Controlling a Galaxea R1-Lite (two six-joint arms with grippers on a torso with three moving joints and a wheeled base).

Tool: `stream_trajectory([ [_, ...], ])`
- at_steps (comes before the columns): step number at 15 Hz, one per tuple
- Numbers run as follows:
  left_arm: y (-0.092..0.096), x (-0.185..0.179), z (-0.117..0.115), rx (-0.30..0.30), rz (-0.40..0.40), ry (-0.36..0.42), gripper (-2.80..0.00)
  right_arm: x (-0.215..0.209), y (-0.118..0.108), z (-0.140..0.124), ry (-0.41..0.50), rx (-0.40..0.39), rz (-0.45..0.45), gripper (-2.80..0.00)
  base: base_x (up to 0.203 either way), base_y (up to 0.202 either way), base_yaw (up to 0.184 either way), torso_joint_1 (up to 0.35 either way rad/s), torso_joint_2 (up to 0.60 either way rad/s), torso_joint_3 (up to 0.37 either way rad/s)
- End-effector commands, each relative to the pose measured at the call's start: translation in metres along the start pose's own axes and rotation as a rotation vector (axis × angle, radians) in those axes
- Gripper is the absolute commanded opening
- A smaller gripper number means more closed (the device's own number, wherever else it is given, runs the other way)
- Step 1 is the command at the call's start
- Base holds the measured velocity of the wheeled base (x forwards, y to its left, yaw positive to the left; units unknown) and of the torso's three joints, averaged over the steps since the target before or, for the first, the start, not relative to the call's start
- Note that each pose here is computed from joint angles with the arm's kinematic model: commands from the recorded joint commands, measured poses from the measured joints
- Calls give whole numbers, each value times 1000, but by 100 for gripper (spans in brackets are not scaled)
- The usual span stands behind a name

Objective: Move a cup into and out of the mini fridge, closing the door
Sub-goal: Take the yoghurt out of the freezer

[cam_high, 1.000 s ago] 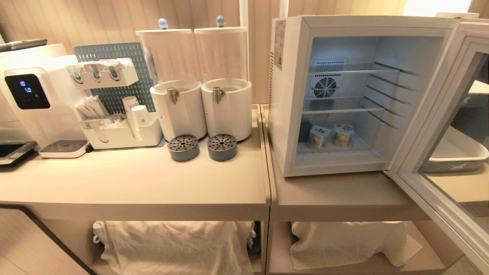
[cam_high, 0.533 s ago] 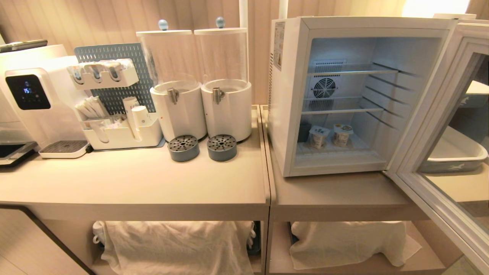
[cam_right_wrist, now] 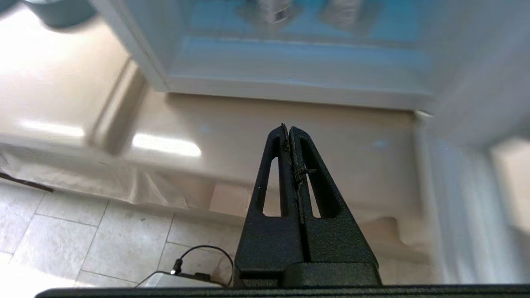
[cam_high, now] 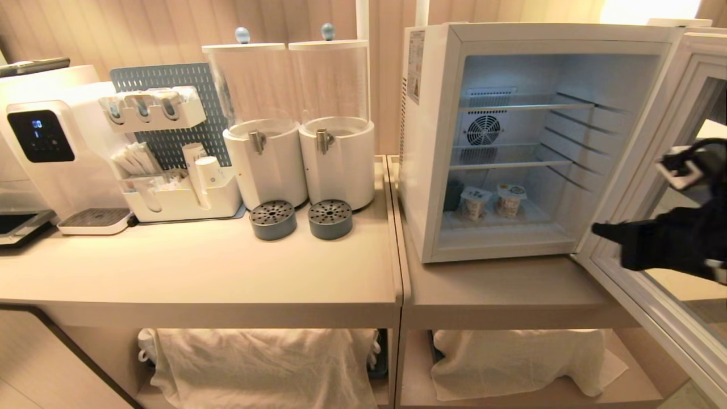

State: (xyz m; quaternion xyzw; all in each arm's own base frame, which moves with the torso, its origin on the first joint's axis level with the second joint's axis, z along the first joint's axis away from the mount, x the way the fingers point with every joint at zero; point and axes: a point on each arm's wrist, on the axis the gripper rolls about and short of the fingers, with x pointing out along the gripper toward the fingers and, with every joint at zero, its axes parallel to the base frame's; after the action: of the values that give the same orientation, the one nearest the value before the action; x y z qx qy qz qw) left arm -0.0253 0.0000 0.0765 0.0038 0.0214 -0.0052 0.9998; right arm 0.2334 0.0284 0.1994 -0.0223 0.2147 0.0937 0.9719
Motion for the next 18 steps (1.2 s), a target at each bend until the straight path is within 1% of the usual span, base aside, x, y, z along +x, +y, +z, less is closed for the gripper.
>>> stream_trajectory([
  [1,0,0,0,0,1,-1,-280,86,2,-32,88,-8,24,-280,0,0,0,0,0,0],
  [3,0,0,0,-3,1,0,-280,139,10,-50,-3,-48,34,-280,0,0,0,0,0,0],
  [5,0,0,0,-3,1,-3,-280,182,20,-64,-69,-99,-16,-280,0,0,0,0,0,0],
  [7,0,0,0,-2,1,-2,-280,215,27,-55,-166,-124,-75,-280,0,0,0,0,0,0],
  [9,0,0,0,-2,1,-2,-280,235,29,-47,-200,-131,-100,-280,0,0,0,0,0,0],
  [10,0,0,0,-3,1,-1,-280,245,28,-44,-196,-131,-120,0,0,0,0,0,0,0],
  [12,0,0,0,-3,1,0,-280,261,27,-42,-185,-128,-154,0,0,0,0,0,0,0],
  [13,0,0,0,-3,1,0,-280,268,27,-45,-156,-131,-158,0,0,0,0,0,0,0],
  [14,0,0,0,-3,1,0,-280,273,27,-46,-147,-132,-159,0,0,0,0,0,0,0],
  [18,0,0,0,-3,1,0,-280,277,26,-42,-153,-131,-161,0,0,0,0,0,0,0],
])
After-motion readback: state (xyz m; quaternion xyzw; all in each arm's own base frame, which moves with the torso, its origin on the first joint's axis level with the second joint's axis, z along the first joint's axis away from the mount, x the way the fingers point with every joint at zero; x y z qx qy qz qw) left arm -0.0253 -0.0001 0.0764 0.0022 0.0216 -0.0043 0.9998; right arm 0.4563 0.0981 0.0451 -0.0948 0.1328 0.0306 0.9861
